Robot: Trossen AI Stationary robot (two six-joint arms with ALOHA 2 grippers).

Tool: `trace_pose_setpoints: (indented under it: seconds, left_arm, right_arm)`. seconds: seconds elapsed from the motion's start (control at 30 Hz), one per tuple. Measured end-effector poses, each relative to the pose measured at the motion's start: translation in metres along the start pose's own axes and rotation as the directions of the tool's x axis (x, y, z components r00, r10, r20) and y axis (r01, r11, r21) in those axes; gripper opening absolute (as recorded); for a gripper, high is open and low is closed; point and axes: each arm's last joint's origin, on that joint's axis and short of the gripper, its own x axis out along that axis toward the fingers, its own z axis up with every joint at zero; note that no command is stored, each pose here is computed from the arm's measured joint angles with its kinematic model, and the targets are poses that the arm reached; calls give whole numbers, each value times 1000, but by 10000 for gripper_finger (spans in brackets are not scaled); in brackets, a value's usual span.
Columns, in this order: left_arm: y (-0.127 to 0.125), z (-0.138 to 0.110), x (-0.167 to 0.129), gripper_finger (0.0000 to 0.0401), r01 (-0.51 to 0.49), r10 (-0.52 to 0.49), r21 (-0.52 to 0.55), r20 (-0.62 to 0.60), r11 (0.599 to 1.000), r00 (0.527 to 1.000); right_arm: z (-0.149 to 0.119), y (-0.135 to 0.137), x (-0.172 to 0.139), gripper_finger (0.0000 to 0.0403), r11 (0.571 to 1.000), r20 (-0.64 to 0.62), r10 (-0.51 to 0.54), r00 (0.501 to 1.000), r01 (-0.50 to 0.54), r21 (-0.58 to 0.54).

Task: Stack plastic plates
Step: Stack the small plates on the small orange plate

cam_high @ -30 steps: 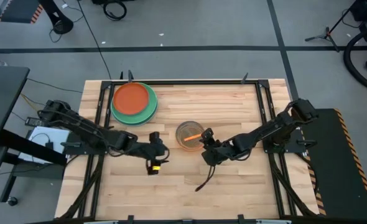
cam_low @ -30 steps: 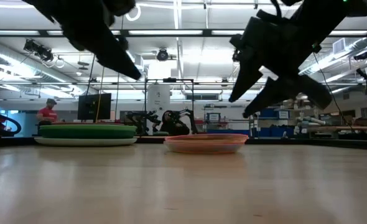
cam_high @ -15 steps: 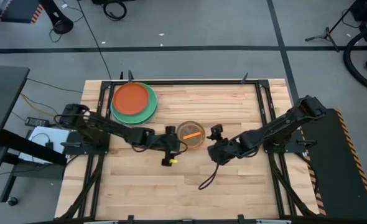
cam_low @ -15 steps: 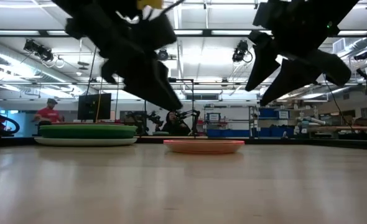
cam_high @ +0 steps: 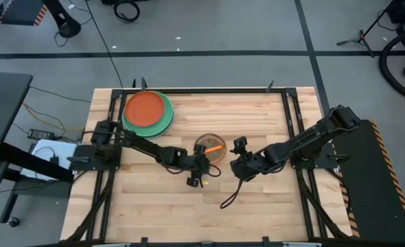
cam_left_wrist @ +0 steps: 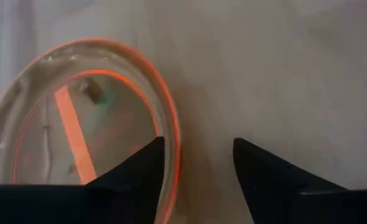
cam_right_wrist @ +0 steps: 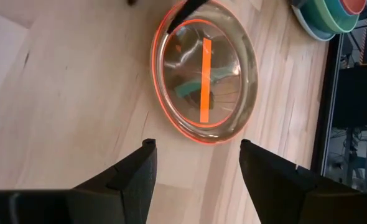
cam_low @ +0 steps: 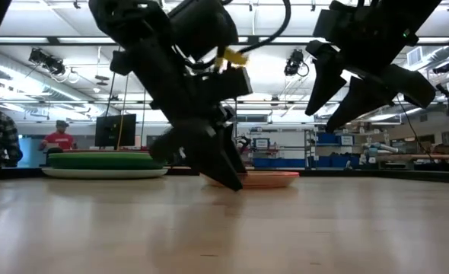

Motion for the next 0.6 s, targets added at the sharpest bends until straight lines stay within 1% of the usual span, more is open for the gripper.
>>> trace_pose_setpoints:
  seconds: [0.07, 0.13, 0.2, 0.3, 0.4, 0.5, 0.6]
  left_arm:
    - [4, -1, 2, 188, -52, 52, -29, -14, 998, 999]
    - [9, -3, 4, 182, -82, 81, -57, -24, 995, 996]
    - [14, -5, 5, 177, -85, 83, -71, -29, 994, 996]
    - [19, -7, 7, 167, -42, 40, -82, -30, 996, 999]
    - [23, -9, 8, 146, 1, -4, -84, -34, 996, 999]
    - [27, -10, 8, 115, -1, -2, -73, -39, 997, 999]
    - [33, -13, 10, 81, -8, 4, -86, -47, 996, 999]
  right_arm:
    - [0, 0, 0, 234, 1000, -4, 1, 1000, -1, -3]
    - [0, 0, 0, 234, 1000, -1, 3, 1000, -3, -2]
    - [0, 0, 0, 234, 1000, -3, 5, 1000, -5, -3]
    - [-1, 0, 0, 234, 1000, -6, 5, 1000, -5, -5]
    - [-1, 0, 0, 234, 1000, -6, 5, 1000, -5, -5]
    - [-1, 0, 0, 234, 1000, -8, 5, 1000, -5, -6]
    - [-1, -1, 1, 234, 1000, -10, 4, 1000, -4, -5]
